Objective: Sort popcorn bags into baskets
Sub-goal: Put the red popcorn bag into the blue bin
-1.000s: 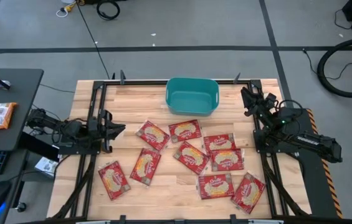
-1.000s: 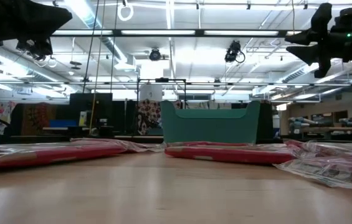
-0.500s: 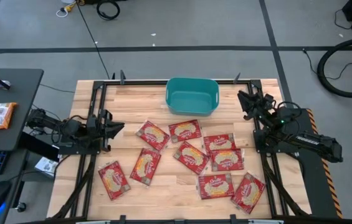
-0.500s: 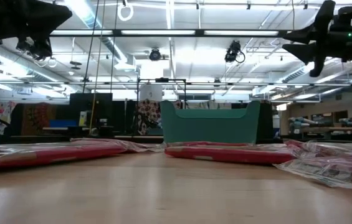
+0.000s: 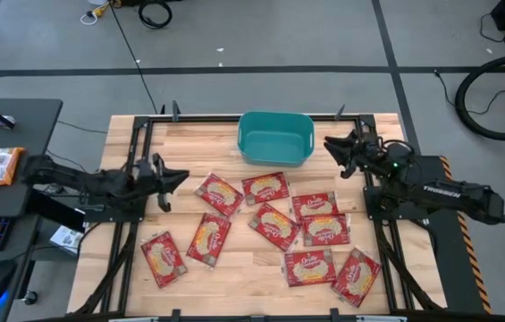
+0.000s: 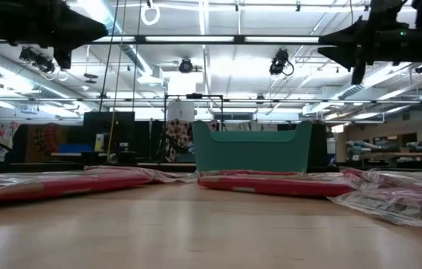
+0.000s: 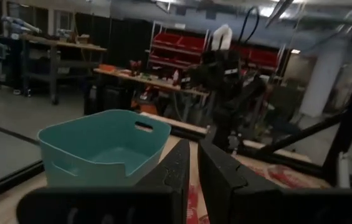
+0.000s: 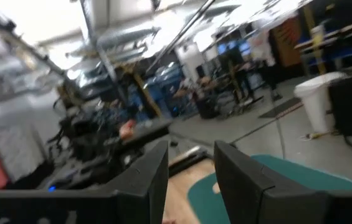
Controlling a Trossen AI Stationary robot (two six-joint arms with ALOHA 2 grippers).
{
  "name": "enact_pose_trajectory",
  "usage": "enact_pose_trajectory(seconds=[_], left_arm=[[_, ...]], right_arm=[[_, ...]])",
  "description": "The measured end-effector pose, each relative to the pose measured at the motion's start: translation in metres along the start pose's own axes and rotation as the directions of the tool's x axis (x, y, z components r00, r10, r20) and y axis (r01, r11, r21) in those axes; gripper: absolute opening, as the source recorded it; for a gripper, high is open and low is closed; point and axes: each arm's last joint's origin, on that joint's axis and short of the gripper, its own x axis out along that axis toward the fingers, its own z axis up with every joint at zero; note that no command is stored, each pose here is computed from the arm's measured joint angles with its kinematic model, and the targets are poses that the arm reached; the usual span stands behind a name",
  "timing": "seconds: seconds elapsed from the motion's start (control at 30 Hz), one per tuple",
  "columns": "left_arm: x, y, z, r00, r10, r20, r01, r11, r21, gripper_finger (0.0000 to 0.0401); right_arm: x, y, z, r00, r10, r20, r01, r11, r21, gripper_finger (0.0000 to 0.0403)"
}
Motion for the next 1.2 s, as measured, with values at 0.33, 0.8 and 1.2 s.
enact_pose_trajectory(seconds=[0.33,0.8,1.2], left_arm=[[0.026,-0.019,0.017,0.993,0.02,-0.114,-0.015,0.999,0.043,0.0036],[0.053,-0.036,0.008,0.946,0.073,-0.317,-0.072,0.997,0.014,0.0052],[0.07,-0.056,0.008,0.874,0.11,-0.473,-0.072,0.993,0.098,0.0177]], right_arm=[[0.02,0.001,-0.001,0.993,0.03,-0.119,-0.038,0.997,-0.071,0.0133],[0.044,0.026,-0.01,0.942,0.174,-0.288,-0.22,0.966,-0.133,0.0132],[0.048,0.032,-0.02,0.918,0.161,-0.363,-0.237,0.956,-0.175,0.0132]])
